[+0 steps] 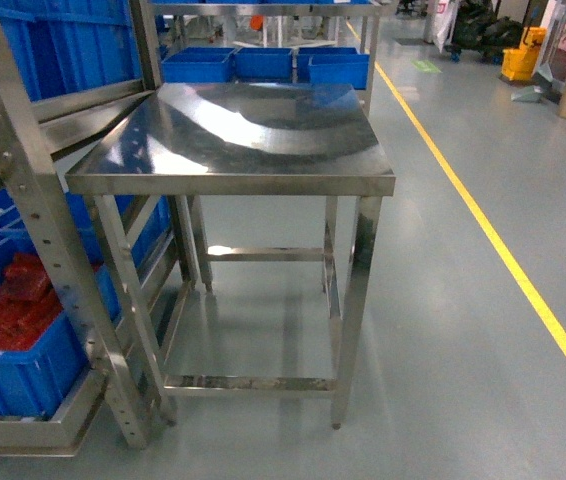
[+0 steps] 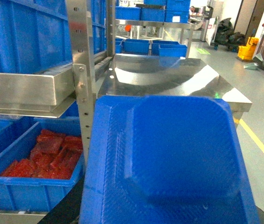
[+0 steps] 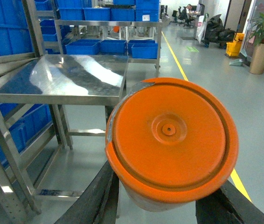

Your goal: Sort blue parts and orange caps into right shelf containers

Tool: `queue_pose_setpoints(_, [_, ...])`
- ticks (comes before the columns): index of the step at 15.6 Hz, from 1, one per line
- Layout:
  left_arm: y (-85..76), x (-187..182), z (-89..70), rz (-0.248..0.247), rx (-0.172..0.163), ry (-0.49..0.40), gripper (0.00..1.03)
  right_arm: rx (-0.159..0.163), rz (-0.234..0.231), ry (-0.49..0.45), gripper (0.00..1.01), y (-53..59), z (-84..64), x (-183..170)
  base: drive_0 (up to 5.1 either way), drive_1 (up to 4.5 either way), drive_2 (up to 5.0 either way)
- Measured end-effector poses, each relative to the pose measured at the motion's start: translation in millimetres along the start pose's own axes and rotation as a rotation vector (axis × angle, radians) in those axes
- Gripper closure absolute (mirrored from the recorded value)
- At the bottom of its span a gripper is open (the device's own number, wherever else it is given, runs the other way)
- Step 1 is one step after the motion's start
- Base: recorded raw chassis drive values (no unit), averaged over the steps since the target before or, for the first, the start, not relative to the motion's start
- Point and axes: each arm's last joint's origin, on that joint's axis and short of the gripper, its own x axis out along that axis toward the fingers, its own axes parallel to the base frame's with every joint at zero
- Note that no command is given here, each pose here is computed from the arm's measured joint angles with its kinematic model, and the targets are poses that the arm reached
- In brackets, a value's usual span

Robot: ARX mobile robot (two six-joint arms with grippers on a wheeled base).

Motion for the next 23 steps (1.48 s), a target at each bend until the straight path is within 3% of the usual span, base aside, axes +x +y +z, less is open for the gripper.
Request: queue_pose_setpoints(23, [0.0,0.0,0.2,0.001,0.002,-0.002,0.61,0.0,0.002,0.0,0.61,0.1,0.0,0.0,-5.0,2.43,2.4])
